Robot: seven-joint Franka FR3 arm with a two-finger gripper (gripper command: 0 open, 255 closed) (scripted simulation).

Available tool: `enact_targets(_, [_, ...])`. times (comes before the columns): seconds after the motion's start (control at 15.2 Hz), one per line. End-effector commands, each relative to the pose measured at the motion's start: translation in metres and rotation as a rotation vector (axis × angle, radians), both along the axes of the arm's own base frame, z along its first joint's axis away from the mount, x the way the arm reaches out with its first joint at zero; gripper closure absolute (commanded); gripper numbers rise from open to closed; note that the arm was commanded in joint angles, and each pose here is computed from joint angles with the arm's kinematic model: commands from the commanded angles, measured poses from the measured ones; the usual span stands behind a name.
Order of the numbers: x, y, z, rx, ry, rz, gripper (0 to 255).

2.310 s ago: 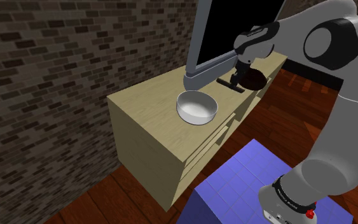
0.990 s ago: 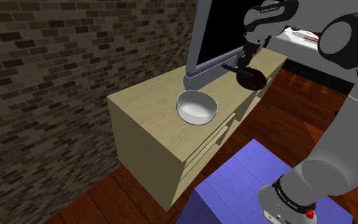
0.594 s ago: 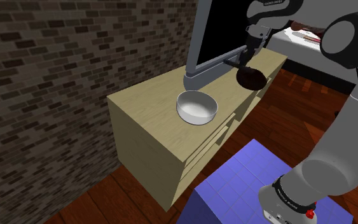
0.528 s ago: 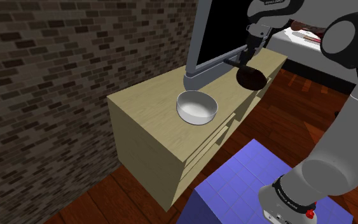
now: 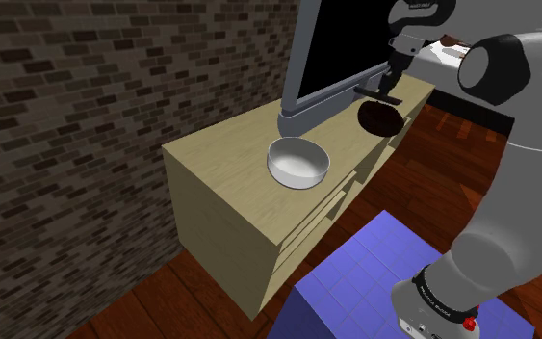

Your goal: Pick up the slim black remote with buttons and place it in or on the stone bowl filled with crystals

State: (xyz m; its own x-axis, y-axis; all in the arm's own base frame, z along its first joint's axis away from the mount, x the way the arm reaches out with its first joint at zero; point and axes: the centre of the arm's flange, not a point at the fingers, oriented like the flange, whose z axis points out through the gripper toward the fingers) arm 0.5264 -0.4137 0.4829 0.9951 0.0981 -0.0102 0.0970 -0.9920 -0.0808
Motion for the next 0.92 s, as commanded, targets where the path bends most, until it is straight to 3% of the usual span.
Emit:
enact_targets(0.0, [-0.003,-0.026,-0.001,0.0,0.0,0.002,255])
enact_targets(0.4, [-0.013,-0.1,-0.005,0.0,0.0,0.002,255])
enact_targets(0.86, [-0.013,-0.1,-0.042,0.0,0.0,0.002,255])
